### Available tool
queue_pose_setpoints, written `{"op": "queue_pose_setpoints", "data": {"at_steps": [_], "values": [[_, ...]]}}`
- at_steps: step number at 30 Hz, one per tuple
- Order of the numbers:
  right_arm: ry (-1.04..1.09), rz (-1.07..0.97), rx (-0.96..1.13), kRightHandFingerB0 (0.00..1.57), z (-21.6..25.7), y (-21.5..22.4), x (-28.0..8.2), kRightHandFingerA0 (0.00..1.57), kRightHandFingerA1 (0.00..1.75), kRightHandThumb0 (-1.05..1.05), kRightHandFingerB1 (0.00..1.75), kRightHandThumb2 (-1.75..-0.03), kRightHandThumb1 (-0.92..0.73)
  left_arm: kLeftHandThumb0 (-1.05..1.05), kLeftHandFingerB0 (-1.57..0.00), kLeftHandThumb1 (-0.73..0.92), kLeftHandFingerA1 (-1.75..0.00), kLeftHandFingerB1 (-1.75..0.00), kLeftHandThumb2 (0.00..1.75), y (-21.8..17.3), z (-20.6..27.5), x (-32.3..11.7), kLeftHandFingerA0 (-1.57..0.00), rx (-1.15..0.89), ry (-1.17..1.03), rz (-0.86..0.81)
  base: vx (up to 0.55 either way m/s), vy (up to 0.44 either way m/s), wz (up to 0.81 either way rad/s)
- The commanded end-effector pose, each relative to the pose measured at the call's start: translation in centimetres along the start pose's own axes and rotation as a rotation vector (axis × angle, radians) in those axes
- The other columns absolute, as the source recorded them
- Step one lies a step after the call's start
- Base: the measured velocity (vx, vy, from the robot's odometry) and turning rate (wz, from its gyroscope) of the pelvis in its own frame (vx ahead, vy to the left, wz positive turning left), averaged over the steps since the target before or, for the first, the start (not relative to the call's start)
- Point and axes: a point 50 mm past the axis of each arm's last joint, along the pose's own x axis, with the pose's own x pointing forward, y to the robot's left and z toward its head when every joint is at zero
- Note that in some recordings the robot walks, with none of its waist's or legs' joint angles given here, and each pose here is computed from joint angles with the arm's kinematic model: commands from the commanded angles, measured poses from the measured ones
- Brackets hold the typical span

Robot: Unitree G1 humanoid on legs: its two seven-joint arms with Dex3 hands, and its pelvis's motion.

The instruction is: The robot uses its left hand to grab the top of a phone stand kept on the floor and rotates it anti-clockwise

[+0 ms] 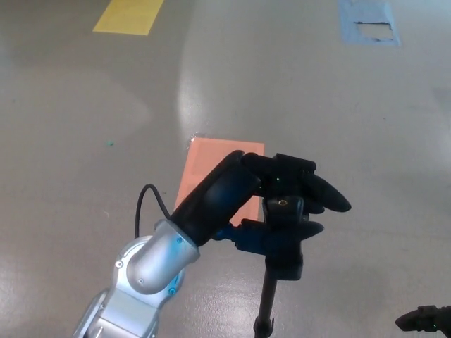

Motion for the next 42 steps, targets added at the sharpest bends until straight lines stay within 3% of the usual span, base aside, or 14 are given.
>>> {"op": "queue_pose_setpoints", "data": {"at_steps": [1, 3, 4, 8, 19, 22, 23, 28, 30, 31, 34, 35, 38, 42], "values": [[0.020, -0.014, -0.011, 0.24, 0.1, -1.0, -0.2, 0.56, 0.39, -0.49, 0.31, -0.62, -0.76, -0.12, -0.89, 0.66, -0.52, -0.48, 0.60, 0.1, -1.3, -0.3, -1.03, -0.411, 0.179, -0.003, 0.00, 0.000, 0.00], [0.019, -0.014, -0.006, 0.20, 0.1, -1.0, -0.2, 0.51, 0.53, -0.55, 0.42, -0.85, -0.62, -0.13, -0.89, 0.66, -0.53, -0.48, 0.60, 0.1, -1.4, -0.3, -1.04, -0.427, 0.191, -0.006, 0.00, 0.000, 0.00], [0.019, -0.013, -0.004, 0.24, 0.1, -1.0, -0.2, 0.56, 0.40, -0.48, 0.31, -0.62, -0.76, -0.15, -0.89, 0.67, -0.53, -0.48, 0.60, 0.1, -1.5, -0.3, -1.07, -0.437, 0.197, -0.007, 0.00, 0.000, 0.00], [0.012, -0.016, -0.007, 0.21, 0.4, -1.2, -0.2, 0.50, 0.53, -0.56, 0.42, -0.85, -0.62, -0.17, -0.88, 0.66, -0.53, -0.47, 0.59, 0.3, -1.6, -0.2, -1.07, -0.463, 0.214, -0.005, 0.00, 0.000, 0.00], [0.000, -0.032, -0.001, 0.21, 1.0, -1.8, -0.2, 0.49, 0.52, -0.55, 0.42, -0.85, -0.62, -0.15, -0.86, 0.64, -0.54, -0.48, 0.60, 0.9, -1.8, 0.3, -1.03, -0.556, 0.275, 0.001, 0.00, 0.000, 0.00], [-0.007, -0.041, -0.012, 0.26, 1.3, -2.0, -0.2, 0.57, 0.40, -0.48, 0.31, -0.62, -0.76, -0.15, -0.86, 0.64, -0.54, -0.48, 0.59, 1.1, -1.8, 0.5, -1.01, -0.605, 0.305, 0.008, 0.00, 0.000, 0.00], [-0.009, -0.042, -0.013, 0.21, 1.4, -2.1, -0.2, 0.49, 0.52, -0.57, 0.42, -0.85, -0.63, -0.14, -0.85, 0.64, -0.54, -0.48, 0.59, 1.2, -1.9, 0.6, -1.01, -0.628, 0.322, 0.012, 0.00, 0.000, 0.00], [-0.014, -0.040, -0.020, 0.21, 1.8, -2.3, -0.2, 0.47, 0.52, -0.55, 0.43, -0.87, -0.62, -0.14, -0.83, 0.65, -0.54, -0.48, 0.60, 1.5, -2.0, 0.7, -1.00, -0.665, 0.351, 0.015, 0.00, 0.000, 0.00], [-0.018, -0.044, -0.025, 0.25, 2.0, -2.5, -0.2, 0.55, 0.39, -0.49, 0.30, -0.62, -0.77, -0.16, -0.82, 0.66, -0.54, -0.47, 0.60, 1.6, -2.1, 0.8, -0.99, -0.685, 0.379, 0.012, 0.00, 0.000, 0.00], [-0.021, -0.044, -0.025, 0.10, 2.1, -2.5, -0.2, 0.44, 0.61, -0.37, 0.46, -1.00, -0.55, -0.16, -0.81, 0.68, -0.53, -0.46, 0.60, 1.7, -2.2, 0.9, -1.00, -0.696, 0.391, 0.012, 0.00, 0.000, 0.00], [-0.026, -0.043, -0.023, 0.10, 2.1, -2.6, -0.2, 0.44, 0.61, -0.37, 0.46, -1.00, -0.55, -0.18, -0.81, 0.68, -0.53, -0.46, 0.60, 1.7, -2.2, 1.0, -1.00, -0.715, 0.411, 0.014, 0.00, 0.000, 0.00], [-0.025, -0.047, -0.019, 0.26, 2.2, -2.6, -0.2, 0.56, 0.39, -0.49, 0.31, -0.62, -0.76, -0.17, -0.82, 0.69, -0.53, -0.46, 0.60, 1.7, -2.3, 1.2, -1.00, -0.738, 0.426, 0.016, 0.00, 0.000, 0.00], [-0.028, -0.046, -0.016, 0.20, 2.3, -2.6, -0.2, 0.49, 0.53, -0.56, 0.43, -0.85, -0.62, -0.16, -0.82, 0.71, -0.53, -0.47, 0.61, 1.7, -2.4, 1.3, -0.99, -0.757, 0.435, 0.017, 0.00, 0.000, 0.00], [-0.030, -0.047, -0.019, 0.24, 2.3, -2.6, -0.2, 0.55, 0.39, -0.48, 0.31, -0.62, -0.76, -0.17, -0.80, 0.71, -0.54, -0.47, 0.61, 1.6, -2.6, 1.6, -0.97, -0.779, 0.448, 0.014, 0.00, 0.000, 0.00]]}}
